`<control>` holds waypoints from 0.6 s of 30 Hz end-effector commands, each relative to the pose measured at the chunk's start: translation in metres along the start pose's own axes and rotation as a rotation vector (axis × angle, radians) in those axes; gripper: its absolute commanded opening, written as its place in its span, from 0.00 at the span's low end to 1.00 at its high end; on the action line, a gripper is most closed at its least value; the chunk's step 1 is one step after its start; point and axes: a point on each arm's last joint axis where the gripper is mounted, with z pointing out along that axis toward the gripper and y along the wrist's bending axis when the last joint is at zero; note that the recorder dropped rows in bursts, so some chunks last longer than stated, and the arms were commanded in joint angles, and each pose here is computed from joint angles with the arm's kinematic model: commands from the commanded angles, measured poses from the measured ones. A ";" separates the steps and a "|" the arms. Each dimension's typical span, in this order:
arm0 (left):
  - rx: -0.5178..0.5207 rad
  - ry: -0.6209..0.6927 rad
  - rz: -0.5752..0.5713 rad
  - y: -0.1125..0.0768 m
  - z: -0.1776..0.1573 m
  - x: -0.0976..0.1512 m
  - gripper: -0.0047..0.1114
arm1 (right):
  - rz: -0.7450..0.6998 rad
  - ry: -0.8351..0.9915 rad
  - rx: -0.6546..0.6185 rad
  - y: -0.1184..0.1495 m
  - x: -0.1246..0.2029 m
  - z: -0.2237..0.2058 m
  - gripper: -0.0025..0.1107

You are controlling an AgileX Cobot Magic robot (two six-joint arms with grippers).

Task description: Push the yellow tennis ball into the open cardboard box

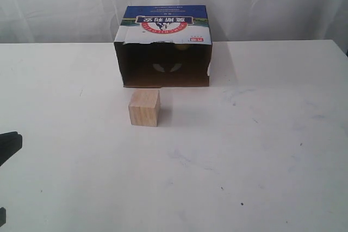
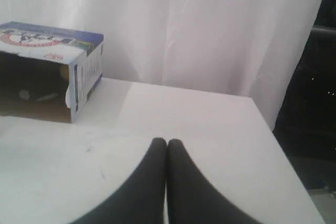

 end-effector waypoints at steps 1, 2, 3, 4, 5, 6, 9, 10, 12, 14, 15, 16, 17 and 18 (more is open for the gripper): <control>0.011 -0.006 -0.030 -0.001 -0.001 0.001 0.04 | -0.005 0.030 -0.011 0.004 0.030 0.000 0.02; 0.011 -0.006 -0.030 -0.001 -0.001 0.001 0.04 | -0.005 0.043 -0.012 0.004 0.037 -0.001 0.02; 0.011 -0.006 -0.030 -0.001 -0.001 0.001 0.04 | 0.005 0.050 -0.013 0.005 0.045 -0.002 0.02; 0.011 -0.006 -0.030 -0.001 -0.001 0.001 0.04 | 0.026 0.034 -0.011 0.005 0.044 -0.003 0.02; 0.011 -0.006 -0.030 -0.001 -0.001 0.001 0.04 | 0.058 0.082 -0.001 0.004 0.048 -0.004 0.02; 0.011 -0.006 -0.030 -0.001 -0.001 0.001 0.04 | 0.096 0.160 0.008 0.004 0.056 -0.006 0.02; 0.011 -0.006 -0.030 -0.001 -0.001 0.001 0.04 | 0.135 0.217 0.026 0.003 0.062 -0.009 0.02; 0.011 -0.006 -0.030 -0.001 -0.001 0.001 0.04 | 0.144 0.217 0.027 0.003 0.062 -0.009 0.02; 0.011 -0.006 -0.030 -0.001 -0.001 0.001 0.04 | 0.182 0.229 0.028 0.004 0.063 -0.009 0.02; 0.011 -0.006 -0.030 -0.001 -0.001 0.001 0.04 | 0.281 0.249 0.016 0.006 0.064 -0.010 0.02; 0.011 -0.006 -0.030 -0.001 -0.001 0.001 0.04 | 0.391 0.265 -0.002 0.009 0.065 -0.010 0.02; 0.011 -0.006 -0.030 -0.001 -0.001 0.001 0.04 | 0.453 0.279 -0.012 0.011 0.066 -0.011 0.02; 0.011 -0.006 -0.030 -0.001 -0.001 0.001 0.04 | 0.467 0.286 -0.013 0.011 0.067 -0.011 0.02; 0.011 -0.006 -0.030 -0.001 -0.001 0.001 0.04 | 0.416 0.278 0.004 0.009 0.067 -0.012 0.02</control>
